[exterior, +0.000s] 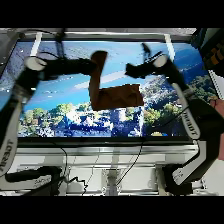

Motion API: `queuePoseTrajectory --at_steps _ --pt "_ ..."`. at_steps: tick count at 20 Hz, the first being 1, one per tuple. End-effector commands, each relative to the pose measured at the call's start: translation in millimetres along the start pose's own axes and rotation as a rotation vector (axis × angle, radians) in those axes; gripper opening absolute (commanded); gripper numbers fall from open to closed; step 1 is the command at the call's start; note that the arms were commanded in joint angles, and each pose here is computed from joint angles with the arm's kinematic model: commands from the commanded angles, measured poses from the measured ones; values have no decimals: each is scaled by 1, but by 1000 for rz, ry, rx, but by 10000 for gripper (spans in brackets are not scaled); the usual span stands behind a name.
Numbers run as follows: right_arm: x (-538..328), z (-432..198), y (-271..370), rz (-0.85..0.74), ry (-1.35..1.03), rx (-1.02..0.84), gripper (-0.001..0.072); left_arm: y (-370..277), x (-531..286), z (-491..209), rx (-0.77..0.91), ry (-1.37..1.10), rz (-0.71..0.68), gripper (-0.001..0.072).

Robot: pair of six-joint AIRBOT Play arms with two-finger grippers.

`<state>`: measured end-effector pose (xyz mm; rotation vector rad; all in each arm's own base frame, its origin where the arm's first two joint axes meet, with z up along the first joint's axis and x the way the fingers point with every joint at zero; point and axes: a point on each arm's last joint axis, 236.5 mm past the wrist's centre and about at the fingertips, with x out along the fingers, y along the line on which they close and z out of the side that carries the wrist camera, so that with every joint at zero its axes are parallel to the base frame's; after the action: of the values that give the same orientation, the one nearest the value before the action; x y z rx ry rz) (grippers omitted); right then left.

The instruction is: Fold the clothes and pants, and hang the long-sleeved shirts on hangers.

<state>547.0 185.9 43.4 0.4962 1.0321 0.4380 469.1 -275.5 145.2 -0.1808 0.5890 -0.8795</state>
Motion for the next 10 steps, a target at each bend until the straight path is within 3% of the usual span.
queuePoseTrajectory --at_steps 1,5,6,7,8,9,10 --pt "-63 22 -41 -41 -37 67 14 -23 75 -38 -9 30 2 19" --pt "-78 16 -65 -85 -5 82 15 -55 130 -58 3 -32 53 20" --pt "-78 16 -69 -101 -3 75 20 -61 138 -63 10 -35 59 62" --pt "-78 15 -71 -114 -2 68 114 -68 142 -69 17 -23 49 265" --pt "-78 15 -73 -119 -2 65 332 -74 143 -71 21 -17 38 609" --pt "-79 15 -76 -133 -1 57 485 -77 143 -71 24 -17 35 693" --pt "-79 14 -82 -156 3 47 567 -77 143 -70 23 -20 35 699"
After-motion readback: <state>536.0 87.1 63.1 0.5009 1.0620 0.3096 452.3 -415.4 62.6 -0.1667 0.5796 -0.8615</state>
